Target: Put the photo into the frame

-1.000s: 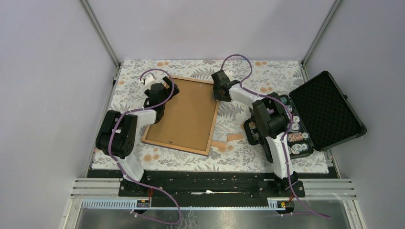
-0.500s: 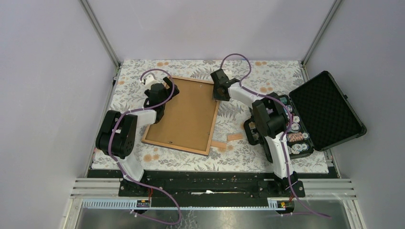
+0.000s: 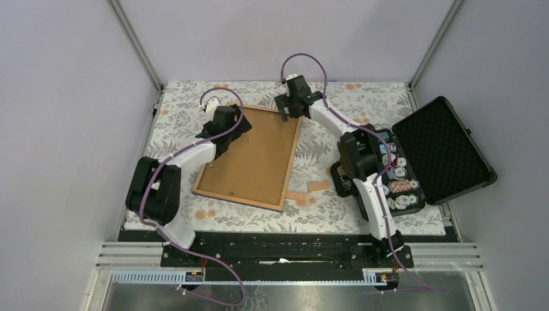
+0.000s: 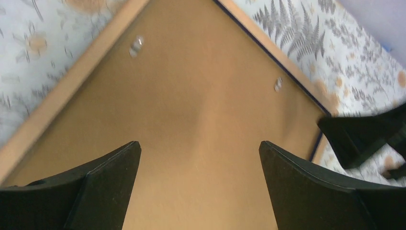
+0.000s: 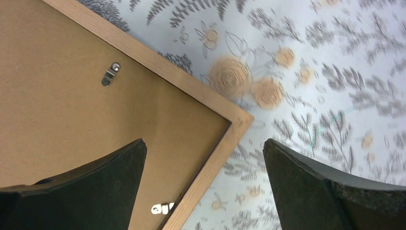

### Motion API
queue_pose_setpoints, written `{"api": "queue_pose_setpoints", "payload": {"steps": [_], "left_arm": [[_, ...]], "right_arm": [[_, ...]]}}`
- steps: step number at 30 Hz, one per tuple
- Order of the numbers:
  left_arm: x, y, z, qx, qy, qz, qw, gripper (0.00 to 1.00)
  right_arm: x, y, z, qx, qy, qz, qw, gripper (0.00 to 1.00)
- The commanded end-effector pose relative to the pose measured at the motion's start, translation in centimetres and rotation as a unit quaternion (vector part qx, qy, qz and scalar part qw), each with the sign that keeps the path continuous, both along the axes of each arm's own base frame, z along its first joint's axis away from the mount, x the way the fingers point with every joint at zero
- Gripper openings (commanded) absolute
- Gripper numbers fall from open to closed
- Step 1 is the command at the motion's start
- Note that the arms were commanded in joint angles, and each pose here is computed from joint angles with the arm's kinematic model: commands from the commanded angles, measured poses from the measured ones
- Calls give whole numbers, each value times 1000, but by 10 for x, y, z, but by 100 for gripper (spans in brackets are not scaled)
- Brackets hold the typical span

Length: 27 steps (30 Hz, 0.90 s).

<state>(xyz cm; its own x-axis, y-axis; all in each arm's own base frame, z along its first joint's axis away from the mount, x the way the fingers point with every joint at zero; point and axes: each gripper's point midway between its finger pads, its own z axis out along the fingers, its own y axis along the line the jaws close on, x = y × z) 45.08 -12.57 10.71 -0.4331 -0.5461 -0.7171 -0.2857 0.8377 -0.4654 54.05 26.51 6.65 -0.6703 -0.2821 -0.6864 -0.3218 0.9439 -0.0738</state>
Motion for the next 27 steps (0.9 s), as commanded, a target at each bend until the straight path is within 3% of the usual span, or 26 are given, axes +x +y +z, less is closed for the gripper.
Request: {"api": "queue_pose_setpoints", "payload": {"steps": [1, 6, 10, 13, 20, 23, 27], "left_arm": [[-71, -2, 7, 16, 117, 47, 992, 99], [-171, -1, -22, -71, 246, 76, 964, 98], [-225, 4, -28, -136, 272, 134, 943, 97], [-239, -1, -33, -175, 276, 156, 932, 96], [-249, -11, -66, -159, 303, 157, 926, 94], [-247, -10, -74, -157, 293, 159, 930, 94], [-234, -4, -72, -149, 259, 168, 939, 94]], "right_arm": [[11, 22, -11, -10, 1, 146, 989, 100], [22, 39, -23, 23, 3, 187, 982, 100], [24, 42, -35, 30, 8, 187, 982, 100], [27, 40, -42, 29, 7, 182, 983, 100], [39, 29, -48, 33, 3, 146, 989, 100], [40, 25, -56, 28, 8, 137, 990, 99], [40, 20, -59, 19, 10, 126, 992, 90]]}}
